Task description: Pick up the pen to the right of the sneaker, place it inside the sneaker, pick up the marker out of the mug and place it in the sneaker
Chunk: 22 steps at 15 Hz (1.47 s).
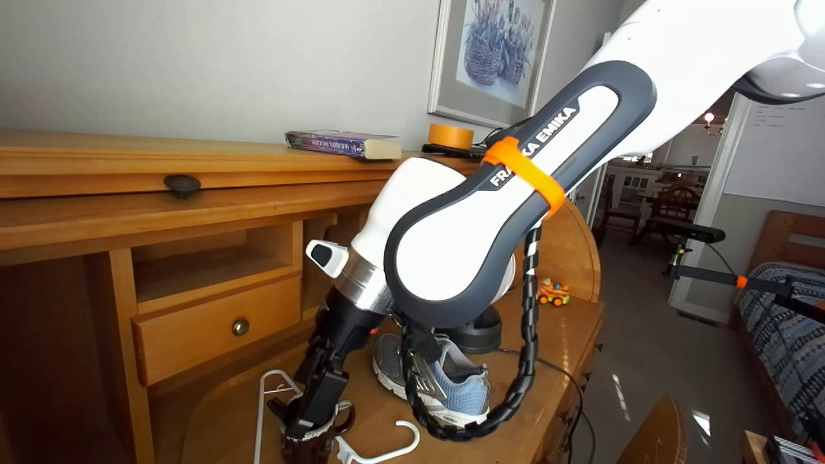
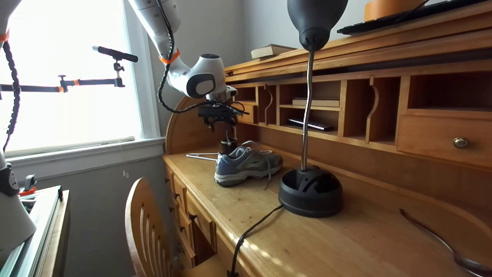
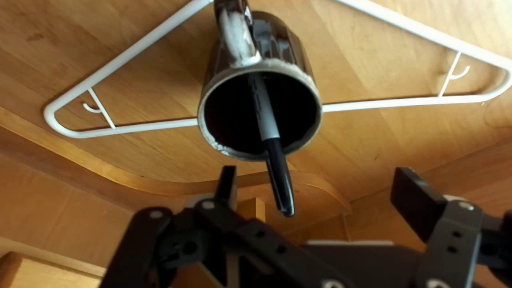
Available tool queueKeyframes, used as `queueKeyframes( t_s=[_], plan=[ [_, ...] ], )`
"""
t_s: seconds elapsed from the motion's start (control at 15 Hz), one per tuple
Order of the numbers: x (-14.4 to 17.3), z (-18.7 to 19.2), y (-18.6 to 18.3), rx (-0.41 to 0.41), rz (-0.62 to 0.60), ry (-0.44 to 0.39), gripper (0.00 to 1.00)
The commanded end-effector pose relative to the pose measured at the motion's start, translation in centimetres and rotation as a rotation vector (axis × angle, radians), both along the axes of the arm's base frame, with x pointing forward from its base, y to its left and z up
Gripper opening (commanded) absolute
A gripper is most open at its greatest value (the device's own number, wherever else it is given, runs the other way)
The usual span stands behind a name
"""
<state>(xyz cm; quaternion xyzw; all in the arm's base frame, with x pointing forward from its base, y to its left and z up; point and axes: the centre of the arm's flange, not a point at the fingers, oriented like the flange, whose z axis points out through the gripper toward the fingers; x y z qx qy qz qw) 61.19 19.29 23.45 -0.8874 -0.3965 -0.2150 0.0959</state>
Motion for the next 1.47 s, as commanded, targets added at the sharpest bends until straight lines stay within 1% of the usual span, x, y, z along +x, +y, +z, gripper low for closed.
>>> queueKeyframes(
  t_s=[0.0, 0.07, 0.13, 0.2, 0.27, 0.8, 0.87, 0.93, 1.0, 1.13, 1.4],
  plan=[
    [0.8, -1.3, 0.6, 0.028, 0.027, -0.033, 0.97],
    [0.9, -1.6, 0.8, 0.031, 0.029, -0.039, 0.92],
    [0.8, -1.8, 1.0, 0.033, 0.035, -0.041, 0.71],
    [0.8, -1.9, 1.2, 0.034, 0.038, -0.049, 0.68],
    [0.8, -2.0, 1.4, 0.031, 0.042, -0.056, 0.67],
    [1.2, -1.4, 0.7, 0.019, 0.054, -0.105, 0.03],
    [1.2, -1.2, 0.6, 0.016, 0.051, -0.111, 0.00],
    [1.2, -1.0, 0.4, 0.016, 0.046, -0.121, 0.00],
    [1.2, -0.8, 0.3, 0.015, 0.042, -0.130, 0.03],
    [1.1, -0.3, 0.1, 0.012, 0.037, -0.151, 0.04],
    [0.5, 1.5, -0.1, 0.018, 0.026, -0.228, 0.04]
  ],
)
